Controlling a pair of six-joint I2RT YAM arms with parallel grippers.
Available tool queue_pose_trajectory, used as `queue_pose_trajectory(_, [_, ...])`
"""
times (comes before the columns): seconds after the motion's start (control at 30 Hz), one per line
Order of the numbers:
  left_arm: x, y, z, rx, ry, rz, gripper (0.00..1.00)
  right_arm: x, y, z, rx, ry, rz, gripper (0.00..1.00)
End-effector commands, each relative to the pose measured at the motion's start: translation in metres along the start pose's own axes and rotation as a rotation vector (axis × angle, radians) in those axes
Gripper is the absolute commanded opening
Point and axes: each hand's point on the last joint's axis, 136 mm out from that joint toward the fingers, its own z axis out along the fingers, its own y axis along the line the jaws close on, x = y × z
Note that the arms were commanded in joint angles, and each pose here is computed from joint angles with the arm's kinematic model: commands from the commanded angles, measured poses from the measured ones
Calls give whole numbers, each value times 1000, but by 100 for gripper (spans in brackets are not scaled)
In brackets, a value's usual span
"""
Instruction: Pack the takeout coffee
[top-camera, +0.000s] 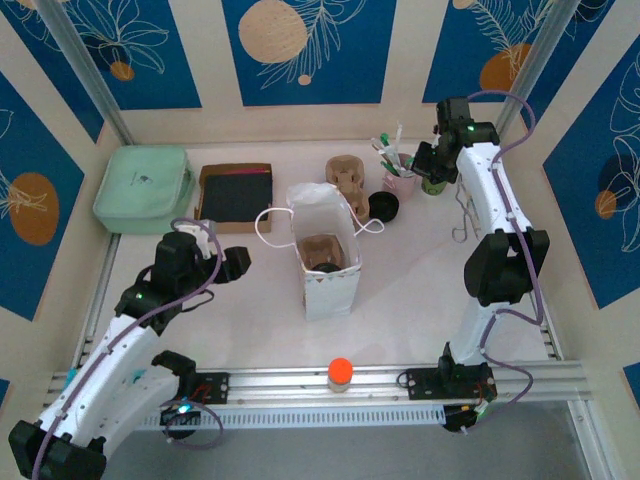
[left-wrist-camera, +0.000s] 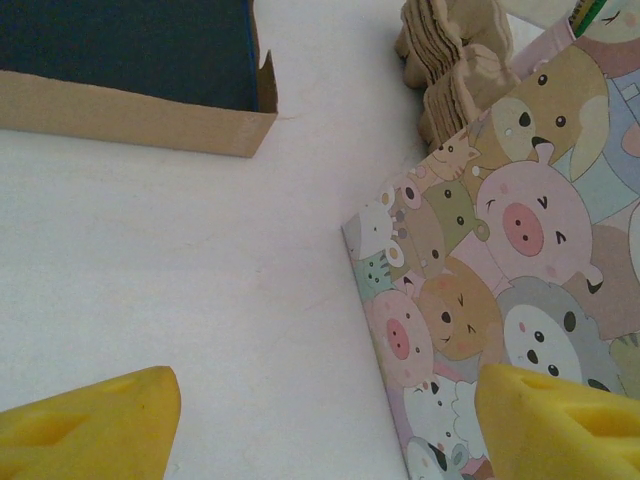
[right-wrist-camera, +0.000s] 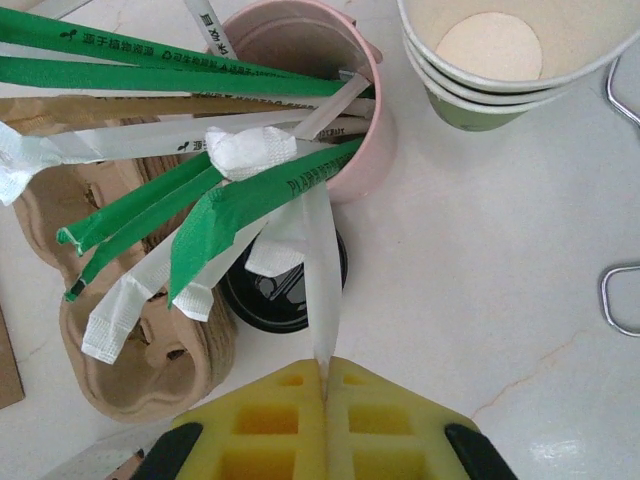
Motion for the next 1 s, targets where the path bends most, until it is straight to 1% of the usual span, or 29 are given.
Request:
queue_pose_trajectory(0.0, [-13,-9,-10,25,-32,8,77,-3,5,-25,10,-40,-37,6])
queue_pose_trajectory(0.6, [-14,-9,-13,24,-35,9,77,-4,10,-49,65,-78,-100,6])
queue_pose_trajectory(0.97, [-14,-10,-13,29,-36,8,77,0,13,-62,57,-95,-114,6])
